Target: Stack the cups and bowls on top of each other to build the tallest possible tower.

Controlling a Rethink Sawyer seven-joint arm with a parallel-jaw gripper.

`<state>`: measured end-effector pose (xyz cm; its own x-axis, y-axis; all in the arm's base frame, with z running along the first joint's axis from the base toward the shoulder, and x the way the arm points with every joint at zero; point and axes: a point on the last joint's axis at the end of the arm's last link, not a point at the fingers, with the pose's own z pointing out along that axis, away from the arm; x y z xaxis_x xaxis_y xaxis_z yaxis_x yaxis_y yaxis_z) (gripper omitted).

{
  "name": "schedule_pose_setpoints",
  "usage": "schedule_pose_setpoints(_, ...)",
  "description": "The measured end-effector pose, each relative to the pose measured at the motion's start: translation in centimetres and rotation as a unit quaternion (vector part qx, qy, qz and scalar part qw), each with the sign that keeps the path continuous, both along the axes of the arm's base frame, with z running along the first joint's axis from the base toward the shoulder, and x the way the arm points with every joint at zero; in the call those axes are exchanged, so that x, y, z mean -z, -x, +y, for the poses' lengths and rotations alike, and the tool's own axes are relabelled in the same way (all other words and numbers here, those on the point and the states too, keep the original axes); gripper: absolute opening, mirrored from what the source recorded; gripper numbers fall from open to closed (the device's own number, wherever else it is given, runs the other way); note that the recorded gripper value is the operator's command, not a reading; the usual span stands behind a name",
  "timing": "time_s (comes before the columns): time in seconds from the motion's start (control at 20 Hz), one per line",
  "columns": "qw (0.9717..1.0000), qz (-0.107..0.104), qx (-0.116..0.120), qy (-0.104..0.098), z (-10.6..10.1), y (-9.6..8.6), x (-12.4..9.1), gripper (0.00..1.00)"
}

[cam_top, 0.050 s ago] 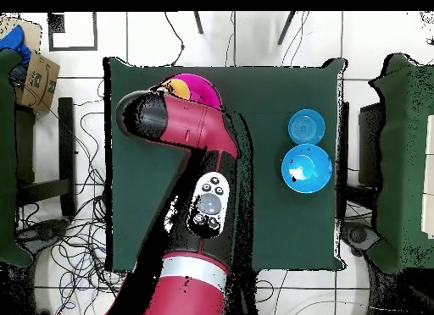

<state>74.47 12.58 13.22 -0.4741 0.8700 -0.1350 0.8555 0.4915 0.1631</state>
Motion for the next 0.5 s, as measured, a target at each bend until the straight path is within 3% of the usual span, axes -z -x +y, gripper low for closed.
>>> schedule_pose_setpoints(0.5, 1.0, 0.002, 0.001, 0.0, -0.02, 0.18, 0.14, 1.0)
